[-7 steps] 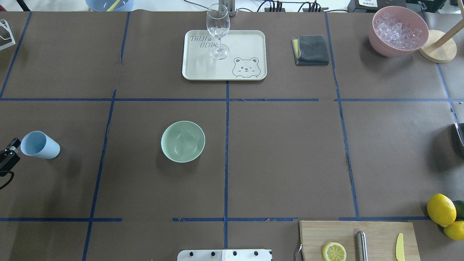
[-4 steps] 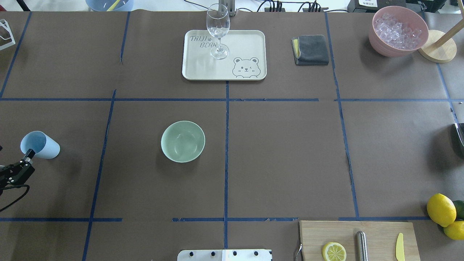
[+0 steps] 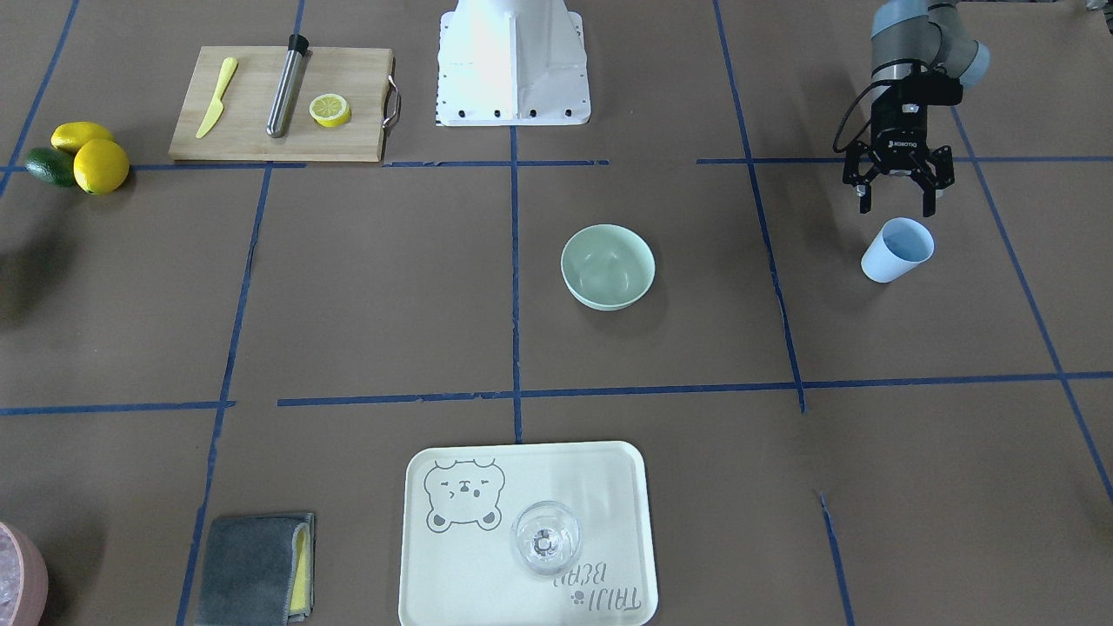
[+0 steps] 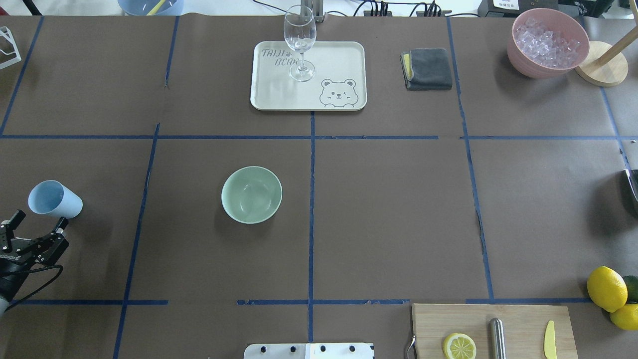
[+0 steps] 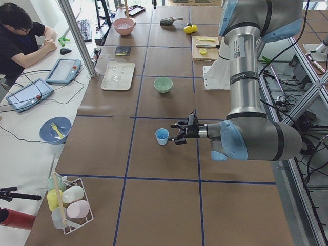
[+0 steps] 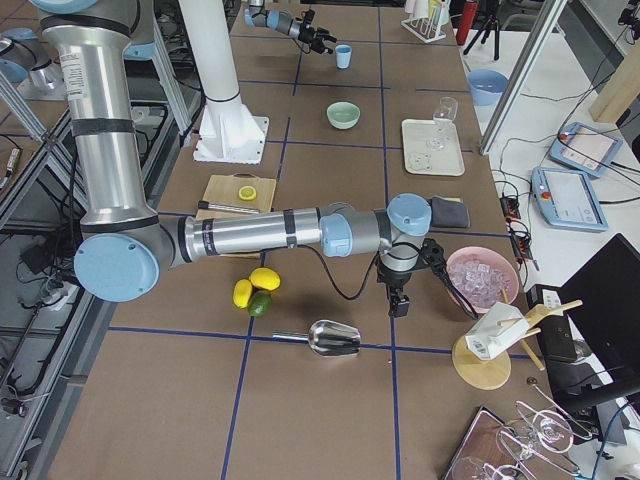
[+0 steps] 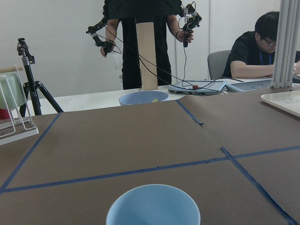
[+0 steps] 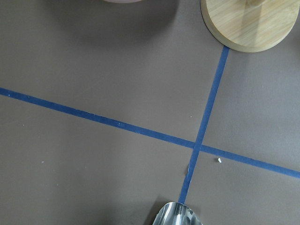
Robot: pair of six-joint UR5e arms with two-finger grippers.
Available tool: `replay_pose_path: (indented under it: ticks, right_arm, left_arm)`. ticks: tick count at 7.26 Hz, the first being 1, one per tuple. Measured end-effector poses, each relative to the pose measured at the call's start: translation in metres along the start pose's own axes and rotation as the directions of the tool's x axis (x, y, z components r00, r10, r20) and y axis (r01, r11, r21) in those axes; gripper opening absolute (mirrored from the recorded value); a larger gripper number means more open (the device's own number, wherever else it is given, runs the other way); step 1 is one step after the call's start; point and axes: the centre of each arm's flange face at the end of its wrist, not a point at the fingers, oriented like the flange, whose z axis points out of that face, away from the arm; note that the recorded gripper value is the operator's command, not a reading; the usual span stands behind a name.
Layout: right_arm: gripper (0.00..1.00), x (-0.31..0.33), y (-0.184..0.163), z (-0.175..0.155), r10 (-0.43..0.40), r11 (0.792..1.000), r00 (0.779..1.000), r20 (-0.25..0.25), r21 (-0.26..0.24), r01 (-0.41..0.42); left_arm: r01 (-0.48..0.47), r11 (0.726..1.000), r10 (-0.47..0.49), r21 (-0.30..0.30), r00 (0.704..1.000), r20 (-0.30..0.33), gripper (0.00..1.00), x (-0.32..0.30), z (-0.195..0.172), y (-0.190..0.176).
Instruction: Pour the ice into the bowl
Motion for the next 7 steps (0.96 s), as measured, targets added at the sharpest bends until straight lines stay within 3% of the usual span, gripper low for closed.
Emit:
replay_pose_path:
  ticks: [7]
  right_arm:
    - [1.0,0.002,0.003,0.004,0.005,1.0,1.0,0.009,-0.007,-0.005]
  left_arm:
    - [0.032,0.999,-0.032,0.003,0.999,0.012,1.0,-0.003,0.009,0.019]
